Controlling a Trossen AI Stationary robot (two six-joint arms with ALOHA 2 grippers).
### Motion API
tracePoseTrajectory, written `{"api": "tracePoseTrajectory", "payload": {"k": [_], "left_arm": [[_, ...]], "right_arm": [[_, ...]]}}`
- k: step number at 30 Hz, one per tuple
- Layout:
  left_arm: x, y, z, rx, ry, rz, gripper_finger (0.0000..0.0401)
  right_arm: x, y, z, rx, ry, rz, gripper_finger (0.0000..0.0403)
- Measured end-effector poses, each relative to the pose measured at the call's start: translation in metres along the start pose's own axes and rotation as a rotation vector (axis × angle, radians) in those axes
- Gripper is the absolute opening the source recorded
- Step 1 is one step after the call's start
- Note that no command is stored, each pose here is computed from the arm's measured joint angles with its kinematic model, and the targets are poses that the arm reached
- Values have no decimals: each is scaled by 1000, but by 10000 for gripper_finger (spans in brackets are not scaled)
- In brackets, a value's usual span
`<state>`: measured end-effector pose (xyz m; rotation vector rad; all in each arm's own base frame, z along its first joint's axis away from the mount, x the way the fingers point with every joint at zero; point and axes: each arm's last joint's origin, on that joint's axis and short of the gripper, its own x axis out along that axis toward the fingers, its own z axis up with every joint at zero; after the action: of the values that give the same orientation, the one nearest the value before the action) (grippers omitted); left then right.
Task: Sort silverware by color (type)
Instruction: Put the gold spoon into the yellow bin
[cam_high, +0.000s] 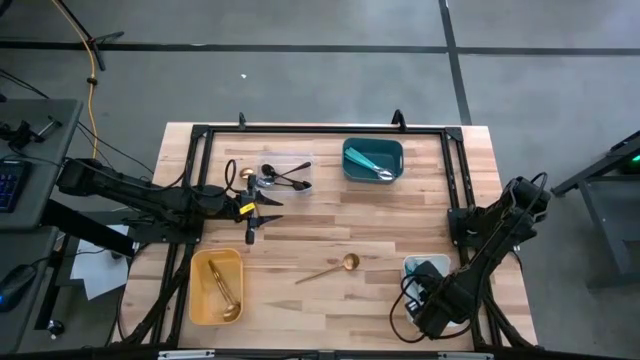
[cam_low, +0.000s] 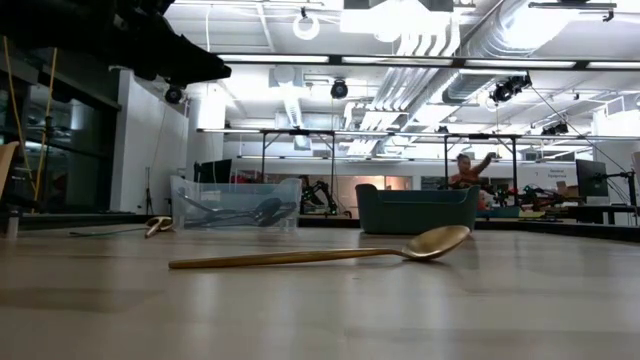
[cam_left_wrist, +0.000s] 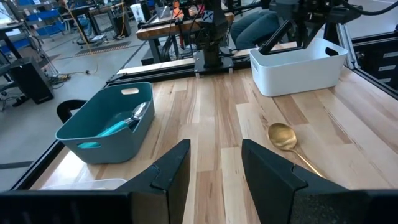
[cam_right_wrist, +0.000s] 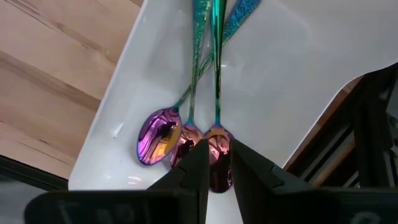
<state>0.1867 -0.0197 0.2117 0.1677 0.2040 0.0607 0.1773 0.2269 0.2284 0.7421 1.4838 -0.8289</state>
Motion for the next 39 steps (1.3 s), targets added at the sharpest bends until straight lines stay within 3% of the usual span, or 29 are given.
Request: {"api": "tracePoseTrajectory", "payload": {"k": [7, 12, 15, 18, 21, 25, 28, 33, 36, 39], "left_arm": [[0, 0, 0, 0, 0, 0, 136], [0, 0, 0, 0, 0, 0, 136], [0, 0, 0, -1, 0, 0, 136], [0, 0, 0, -1, 1, 0, 136], [0, 0, 0, -14, 1, -1, 136], [0, 0, 0, -26, 4, -1, 136], [0, 0, -1, -25, 9, -1, 136], [0, 0, -2, -58, 24, -3, 136], [0, -1, -4, -85, 40, -4, 136], [0, -1, -5, -84, 53, -5, 136]], "right_arm": [[-1, 3, 3, -70, 11, 23, 57], [-7, 17, 12, -180, -21, 149, 58], [-17, 29, 21, -292, -147, 249, 58], [-28, 41, 34, -435, -384, 330, 58], [-35, 51, 50, -563, -667, 317, 58], [-38, 58, 81, -572, -913, 222, 58], [-29, 57, 108, -573, -983, 117, 61], [3, 50, 151, -572, -942, 35, 93], [24, 49, 171, -576, -951, 105, 126], [35, 52, 187, -628, -1015, 283, 163]]}}
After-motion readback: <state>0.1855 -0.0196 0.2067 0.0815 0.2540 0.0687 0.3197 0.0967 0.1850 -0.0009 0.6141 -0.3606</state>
